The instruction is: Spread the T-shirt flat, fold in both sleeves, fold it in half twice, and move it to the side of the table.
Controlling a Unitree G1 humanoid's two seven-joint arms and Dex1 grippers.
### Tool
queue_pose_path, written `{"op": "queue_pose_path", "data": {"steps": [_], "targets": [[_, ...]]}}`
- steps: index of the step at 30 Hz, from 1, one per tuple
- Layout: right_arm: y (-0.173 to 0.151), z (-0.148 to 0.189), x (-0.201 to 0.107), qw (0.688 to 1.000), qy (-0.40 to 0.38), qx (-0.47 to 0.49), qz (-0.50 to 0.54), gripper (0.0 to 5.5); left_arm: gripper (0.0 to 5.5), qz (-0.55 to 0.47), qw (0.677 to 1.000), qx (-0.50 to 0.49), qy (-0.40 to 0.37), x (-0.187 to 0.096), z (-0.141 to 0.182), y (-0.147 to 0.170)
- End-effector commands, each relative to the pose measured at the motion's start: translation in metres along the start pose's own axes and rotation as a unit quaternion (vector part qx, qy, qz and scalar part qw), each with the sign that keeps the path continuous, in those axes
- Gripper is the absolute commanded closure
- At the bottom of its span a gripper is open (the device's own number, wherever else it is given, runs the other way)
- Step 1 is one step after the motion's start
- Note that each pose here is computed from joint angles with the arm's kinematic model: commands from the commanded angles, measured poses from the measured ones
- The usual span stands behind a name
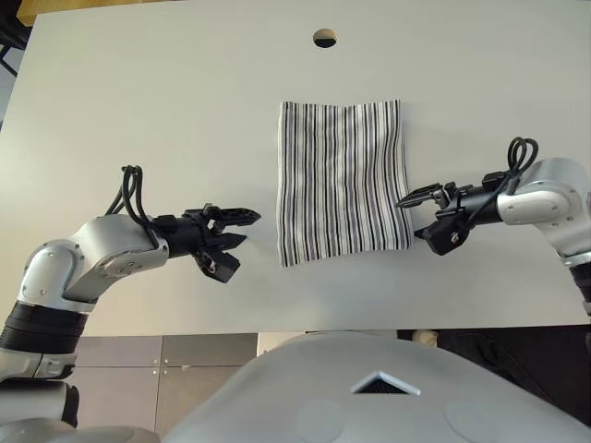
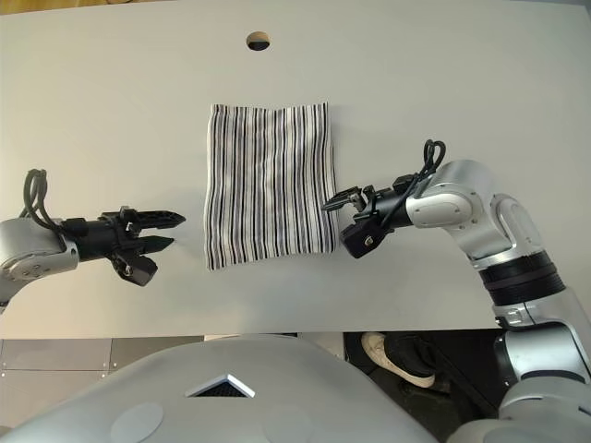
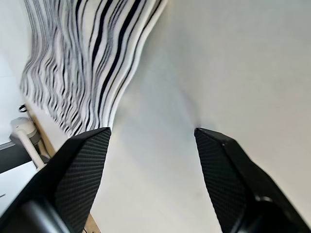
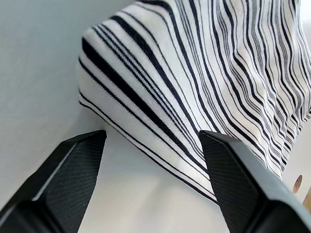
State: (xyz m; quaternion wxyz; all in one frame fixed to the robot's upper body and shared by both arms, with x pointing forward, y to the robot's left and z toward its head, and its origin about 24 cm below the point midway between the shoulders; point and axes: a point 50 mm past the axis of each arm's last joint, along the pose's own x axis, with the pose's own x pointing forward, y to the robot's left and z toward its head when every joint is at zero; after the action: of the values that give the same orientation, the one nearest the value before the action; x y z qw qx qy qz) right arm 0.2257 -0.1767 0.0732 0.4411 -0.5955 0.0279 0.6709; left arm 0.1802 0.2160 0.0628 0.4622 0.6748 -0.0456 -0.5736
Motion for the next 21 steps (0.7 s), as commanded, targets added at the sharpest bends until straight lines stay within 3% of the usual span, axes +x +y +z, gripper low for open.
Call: {"op": "queue_pose_path", "data": {"steps": [1,21], "targets": [[0.001,0.002,0.003,1.000,0.002,-0.001,0.003,1.95,2.29,0.025,1.000,0.009,-0.014,0.011,0.001,0.005],[-0.005,0.010,0.011,1.000,-0.022,-0.009,-0.009,1.95,2.29,0.014,0.996,-0.004,-0.093,0.062,0.001,0.016]]}}
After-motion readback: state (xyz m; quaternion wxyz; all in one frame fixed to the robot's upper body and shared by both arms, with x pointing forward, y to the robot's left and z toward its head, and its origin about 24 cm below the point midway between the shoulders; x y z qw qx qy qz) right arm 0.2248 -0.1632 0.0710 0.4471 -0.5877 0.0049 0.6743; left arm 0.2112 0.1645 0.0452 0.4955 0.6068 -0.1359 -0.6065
